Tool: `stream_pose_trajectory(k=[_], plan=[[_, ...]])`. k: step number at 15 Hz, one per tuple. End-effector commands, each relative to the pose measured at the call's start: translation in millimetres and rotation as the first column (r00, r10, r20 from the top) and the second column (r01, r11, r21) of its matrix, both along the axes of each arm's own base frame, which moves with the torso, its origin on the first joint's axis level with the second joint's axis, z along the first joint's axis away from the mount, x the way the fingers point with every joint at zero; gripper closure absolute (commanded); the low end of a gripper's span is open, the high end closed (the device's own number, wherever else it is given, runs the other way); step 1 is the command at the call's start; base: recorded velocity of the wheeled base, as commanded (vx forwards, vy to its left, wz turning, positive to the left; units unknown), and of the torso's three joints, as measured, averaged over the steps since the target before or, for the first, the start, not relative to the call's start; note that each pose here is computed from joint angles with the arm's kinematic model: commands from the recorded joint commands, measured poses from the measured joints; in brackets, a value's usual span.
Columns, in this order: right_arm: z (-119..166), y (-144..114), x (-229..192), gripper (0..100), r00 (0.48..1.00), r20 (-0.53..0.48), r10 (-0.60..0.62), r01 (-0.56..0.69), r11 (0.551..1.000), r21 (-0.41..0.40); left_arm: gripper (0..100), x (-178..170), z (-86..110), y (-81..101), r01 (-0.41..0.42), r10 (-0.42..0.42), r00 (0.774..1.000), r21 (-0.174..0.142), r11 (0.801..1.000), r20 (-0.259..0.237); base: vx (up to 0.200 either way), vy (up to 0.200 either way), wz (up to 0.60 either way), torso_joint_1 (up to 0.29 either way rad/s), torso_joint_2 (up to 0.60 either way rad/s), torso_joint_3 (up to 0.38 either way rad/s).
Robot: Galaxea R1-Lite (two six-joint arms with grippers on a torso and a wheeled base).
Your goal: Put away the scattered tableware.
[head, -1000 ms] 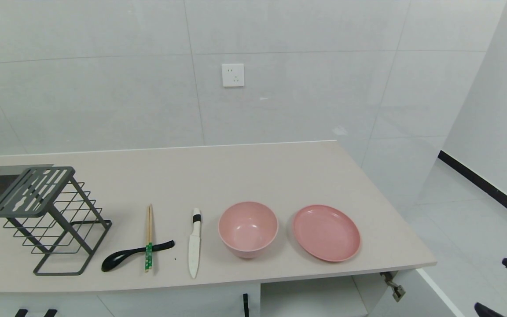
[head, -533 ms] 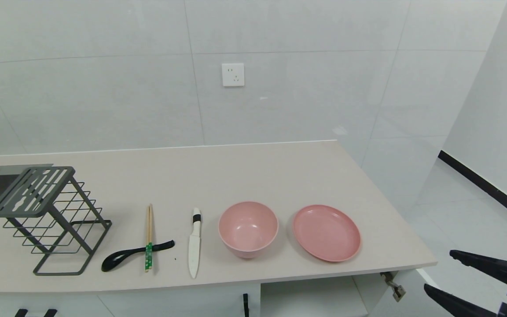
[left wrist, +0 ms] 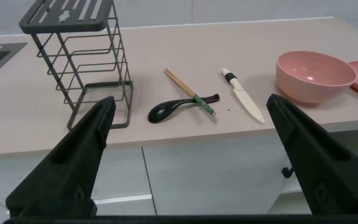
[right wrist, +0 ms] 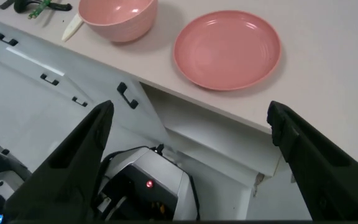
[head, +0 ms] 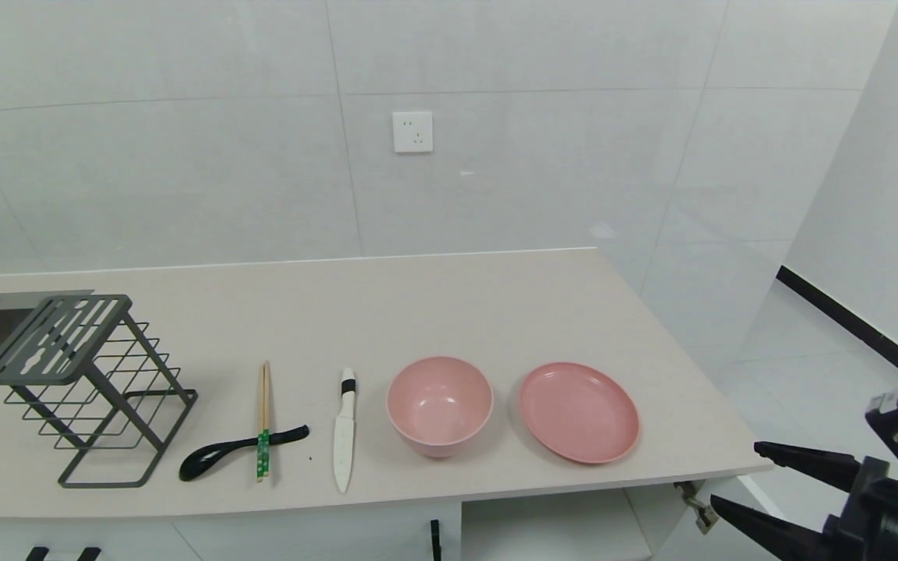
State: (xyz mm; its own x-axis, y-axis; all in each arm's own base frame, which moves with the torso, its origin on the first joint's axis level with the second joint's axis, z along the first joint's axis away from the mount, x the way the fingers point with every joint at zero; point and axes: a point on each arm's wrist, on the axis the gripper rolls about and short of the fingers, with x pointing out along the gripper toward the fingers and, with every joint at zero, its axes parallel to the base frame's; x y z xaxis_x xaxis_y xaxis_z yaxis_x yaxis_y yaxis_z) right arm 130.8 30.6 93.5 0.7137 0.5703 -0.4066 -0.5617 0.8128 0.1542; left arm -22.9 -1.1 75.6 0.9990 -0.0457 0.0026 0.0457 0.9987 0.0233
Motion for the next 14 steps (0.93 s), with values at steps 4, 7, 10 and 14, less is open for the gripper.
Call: stream_pose_trajectory(k=[4,7,10,14], plan=[[-31.1,15.1,48.9,0,1.0,-0.015,0.023,-0.023,1.0,-0.013,0,0.1,0.1,0.0,-0.001,0.001,1.0,0.0,1.0,-0.001,0.0,0.0,0.0,0.0,0.0,0.0],[-48.9,24.8,63.7,0,0.999,-0.033,0.033,-0.033,0.999,-0.021,0,0.1,0.1,0.0,-0.001,0.001,1.0,0.0,1.0,-0.001,0.0,0.0,0.0,0.0,0.0,0.0],[-51.2,26.2,73.9,0,0.999,-0.026,0.026,-0.027,1.0,-0.016,0,0.1,0.1,0.0,-0.003,0.003,1.0,-0.002,1.0,-0.001,0.0,0.0,0.0,0.0,0.0,0.0],[-61.8,27.6,82.7,0,0.998,-0.061,0.021,-0.022,1.0,-0.019,0,0.1,0.1,0.0,-0.001,0.001,1.0,-0.002,1.0,-0.001,0.0,0.0,0.0,0.0,0.0,0.0]])
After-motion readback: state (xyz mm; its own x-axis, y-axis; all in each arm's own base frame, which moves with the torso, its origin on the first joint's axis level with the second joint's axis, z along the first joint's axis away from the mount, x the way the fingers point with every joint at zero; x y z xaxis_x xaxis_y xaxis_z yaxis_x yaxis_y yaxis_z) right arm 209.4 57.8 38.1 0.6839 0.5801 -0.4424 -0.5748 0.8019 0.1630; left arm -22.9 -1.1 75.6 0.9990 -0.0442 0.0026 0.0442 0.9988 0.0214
